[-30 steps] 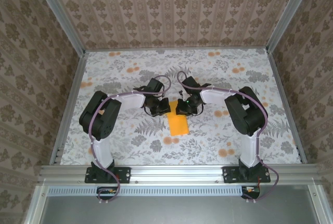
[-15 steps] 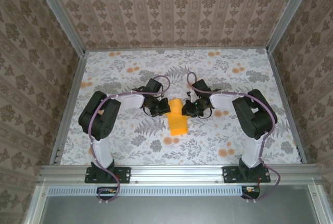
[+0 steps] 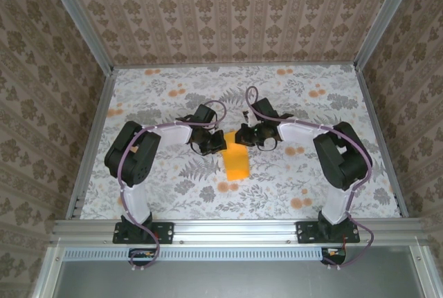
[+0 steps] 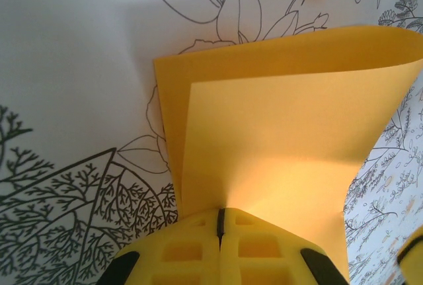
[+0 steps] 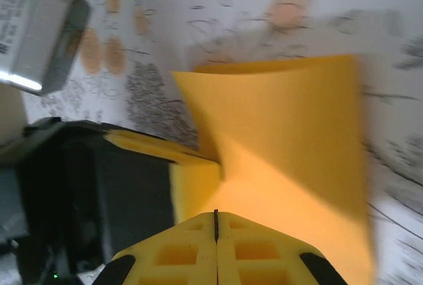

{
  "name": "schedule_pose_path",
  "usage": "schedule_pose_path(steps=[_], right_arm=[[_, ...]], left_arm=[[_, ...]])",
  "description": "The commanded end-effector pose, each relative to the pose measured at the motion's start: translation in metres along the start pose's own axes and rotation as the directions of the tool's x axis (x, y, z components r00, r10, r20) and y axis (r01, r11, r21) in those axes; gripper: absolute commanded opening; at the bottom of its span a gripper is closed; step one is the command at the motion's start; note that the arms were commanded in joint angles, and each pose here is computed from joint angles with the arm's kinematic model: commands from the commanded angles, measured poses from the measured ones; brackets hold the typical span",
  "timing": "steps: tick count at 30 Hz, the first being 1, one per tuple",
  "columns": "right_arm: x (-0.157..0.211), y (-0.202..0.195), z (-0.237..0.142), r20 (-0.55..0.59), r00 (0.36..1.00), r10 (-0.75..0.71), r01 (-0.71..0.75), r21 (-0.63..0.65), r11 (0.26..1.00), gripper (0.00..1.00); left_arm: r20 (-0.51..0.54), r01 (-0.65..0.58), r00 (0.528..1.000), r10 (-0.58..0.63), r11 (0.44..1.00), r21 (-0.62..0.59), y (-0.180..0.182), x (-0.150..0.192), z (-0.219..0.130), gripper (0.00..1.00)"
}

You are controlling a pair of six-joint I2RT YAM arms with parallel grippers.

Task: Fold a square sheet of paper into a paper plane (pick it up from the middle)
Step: Fold the square sheet of paper in half at the center of the table.

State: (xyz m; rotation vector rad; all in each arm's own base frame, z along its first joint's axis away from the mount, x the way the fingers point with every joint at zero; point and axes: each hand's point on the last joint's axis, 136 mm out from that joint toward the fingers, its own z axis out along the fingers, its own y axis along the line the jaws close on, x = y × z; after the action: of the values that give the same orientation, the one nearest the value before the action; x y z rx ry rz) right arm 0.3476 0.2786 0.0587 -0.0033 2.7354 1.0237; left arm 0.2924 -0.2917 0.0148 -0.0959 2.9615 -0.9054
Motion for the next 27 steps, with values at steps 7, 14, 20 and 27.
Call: schedule_pose_path(steps=[7, 14, 20, 27], right_arm=[[0.001, -0.024, 0.030, -0.047, 0.998, 0.036, -0.034, 0.046, 0.998, 0.05], [-0.007, -0.076, 0.022, 0.005, 0.994, 0.112, -0.111, 0.156, 0.981, 0.04], [-0.027, -0.090, 0.002, 0.087, 0.986, 0.139, -0.153, 0.176, 0.973, 0.05], [-0.032, -0.028, -0.037, 0.167, 0.986, 0.025, -0.031, 0.035, 0.999, 0.05]], left_arm=[[-0.134, 0.113, 0.975, -0.179, 0.911, -0.398, 0.111, 0.058, 0.008, 0.04], [-0.134, 0.117, 0.973, -0.188, 0.902, -0.415, 0.116, 0.062, 0.007, 0.04], [-0.134, 0.127, 0.970, -0.201, 0.898, -0.422, 0.122, 0.067, 0.009, 0.04], [-0.129, 0.125, 0.973, -0.194, 0.902, -0.412, 0.120, 0.066, 0.012, 0.04]])
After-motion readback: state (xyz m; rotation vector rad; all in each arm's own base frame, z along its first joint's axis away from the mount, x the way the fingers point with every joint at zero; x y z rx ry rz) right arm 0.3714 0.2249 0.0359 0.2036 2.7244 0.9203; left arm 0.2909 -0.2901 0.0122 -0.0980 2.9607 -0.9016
